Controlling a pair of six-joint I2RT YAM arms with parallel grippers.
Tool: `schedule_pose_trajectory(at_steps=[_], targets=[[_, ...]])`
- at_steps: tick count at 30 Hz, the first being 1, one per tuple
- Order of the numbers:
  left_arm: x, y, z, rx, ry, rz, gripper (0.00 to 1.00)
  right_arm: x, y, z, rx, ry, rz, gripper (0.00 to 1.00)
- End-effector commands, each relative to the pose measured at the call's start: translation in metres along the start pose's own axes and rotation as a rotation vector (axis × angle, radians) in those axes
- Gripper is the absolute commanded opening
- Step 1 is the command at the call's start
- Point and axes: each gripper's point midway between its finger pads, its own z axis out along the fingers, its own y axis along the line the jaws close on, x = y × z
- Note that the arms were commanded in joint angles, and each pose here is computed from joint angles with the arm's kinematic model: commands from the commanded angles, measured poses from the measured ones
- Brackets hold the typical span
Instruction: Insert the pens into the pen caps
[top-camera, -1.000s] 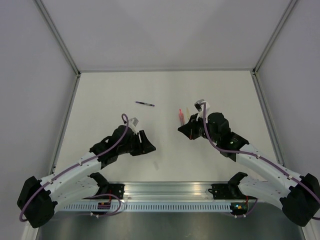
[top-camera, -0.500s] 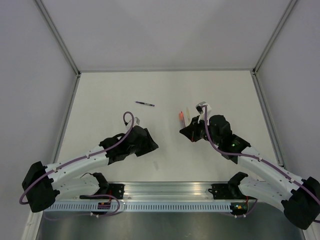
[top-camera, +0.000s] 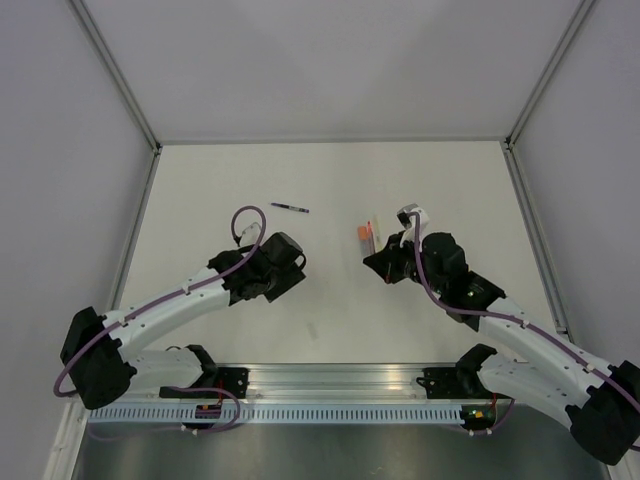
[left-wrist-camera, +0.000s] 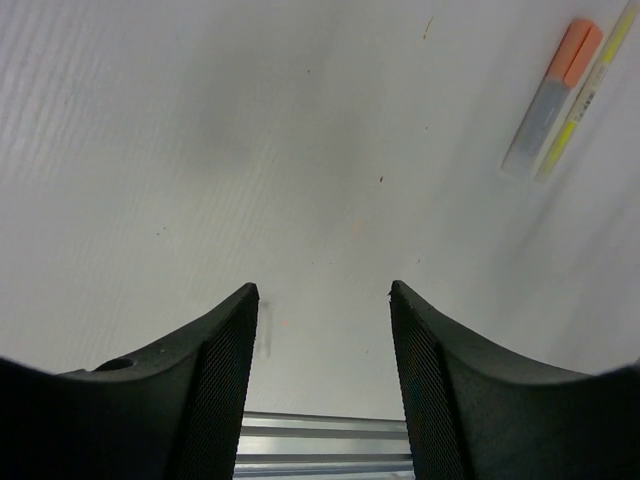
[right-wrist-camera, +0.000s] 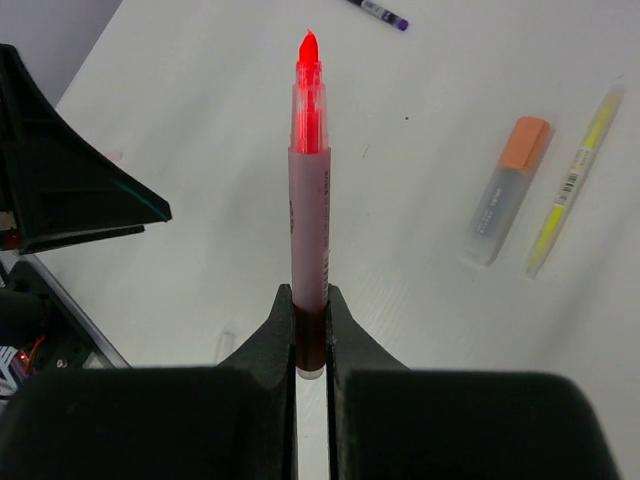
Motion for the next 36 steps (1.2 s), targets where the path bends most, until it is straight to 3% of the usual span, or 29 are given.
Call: schedule_pose_trajectory(at_steps=[1,7,13,19,25,27,36], targets=[[-0.036,-0.009,-0.022,0.018,-0.105,-0.089,0.61,-0.015,-0.023,-0.008,0.137,-0.073,-0.006,0.0],[-0.068,-0.021,-0.026,0.105,-0.179,0.015,0.67,-0.032,-0.057,-0.024,0.347,-0.166,0.032,0.0],[-0.085,-0.027,-0.013,0.131,-0.22,0.103,0.7,-0.037,-0.063,-0.032,0.395,-0.188,0.044,0.0],[-0.095,-0.026,-0.005,0.137,-0.239,0.135,0.7,-0.039,-0.031,-0.038,0.213,-0.178,-0.008,0.0],[-0.076,-0.063,-0.014,0.406,-0.184,0.314,0.7,-0.036,0.074,-0.062,-0.392,-0.193,-0.146,0.0],[-0.068,-0.07,-0.018,0.483,-0.166,0.348,0.7,-0.035,0.089,-0.069,-0.482,-0.197,-0.164,0.0],[-0.025,-0.087,-0.018,0.673,0.01,0.433,0.71,-0.038,0.101,-0.078,-0.544,-0.203,-0.157,0.0]])
